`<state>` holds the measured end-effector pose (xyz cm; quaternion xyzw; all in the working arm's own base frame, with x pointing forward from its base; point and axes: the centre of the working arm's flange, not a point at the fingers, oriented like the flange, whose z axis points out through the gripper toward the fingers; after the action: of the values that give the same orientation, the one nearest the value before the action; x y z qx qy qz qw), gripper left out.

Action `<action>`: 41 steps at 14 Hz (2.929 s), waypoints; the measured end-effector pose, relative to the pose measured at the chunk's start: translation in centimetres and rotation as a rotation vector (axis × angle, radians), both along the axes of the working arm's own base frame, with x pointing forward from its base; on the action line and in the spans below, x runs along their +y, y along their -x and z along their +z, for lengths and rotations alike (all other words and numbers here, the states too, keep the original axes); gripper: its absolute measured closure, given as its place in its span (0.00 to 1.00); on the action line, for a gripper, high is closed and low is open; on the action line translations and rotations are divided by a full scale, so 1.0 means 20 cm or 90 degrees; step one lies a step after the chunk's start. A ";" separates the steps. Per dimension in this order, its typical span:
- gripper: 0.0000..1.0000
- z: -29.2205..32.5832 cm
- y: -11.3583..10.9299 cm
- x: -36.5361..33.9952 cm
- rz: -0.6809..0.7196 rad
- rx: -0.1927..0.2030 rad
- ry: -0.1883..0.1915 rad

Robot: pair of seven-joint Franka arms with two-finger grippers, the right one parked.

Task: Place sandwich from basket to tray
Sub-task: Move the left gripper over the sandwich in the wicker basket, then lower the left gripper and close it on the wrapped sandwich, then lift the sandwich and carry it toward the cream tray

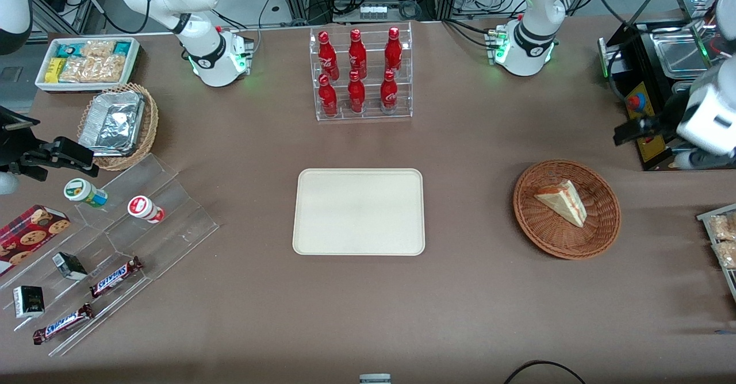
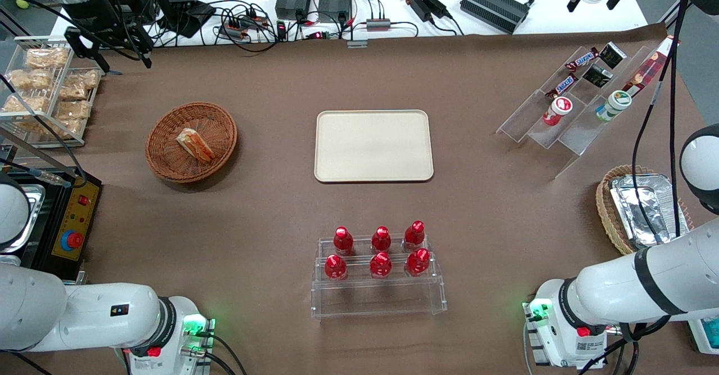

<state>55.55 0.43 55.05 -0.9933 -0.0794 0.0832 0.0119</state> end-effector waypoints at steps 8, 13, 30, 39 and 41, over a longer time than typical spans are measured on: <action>0.01 -0.75 0.00 0.08 0.190 -0.033 -0.024; 0.01 -1.09 -0.03 0.10 0.311 -0.052 -0.034; 0.39 -1.67 0.00 0.04 0.447 -0.005 -0.028; 0.62 -1.02 -0.13 -0.43 0.303 -0.003 -0.057; 0.62 -0.93 -0.13 -0.68 0.232 -0.016 -0.058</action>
<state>58.17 -13.24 36.39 -0.9619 -0.2617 0.0681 0.0405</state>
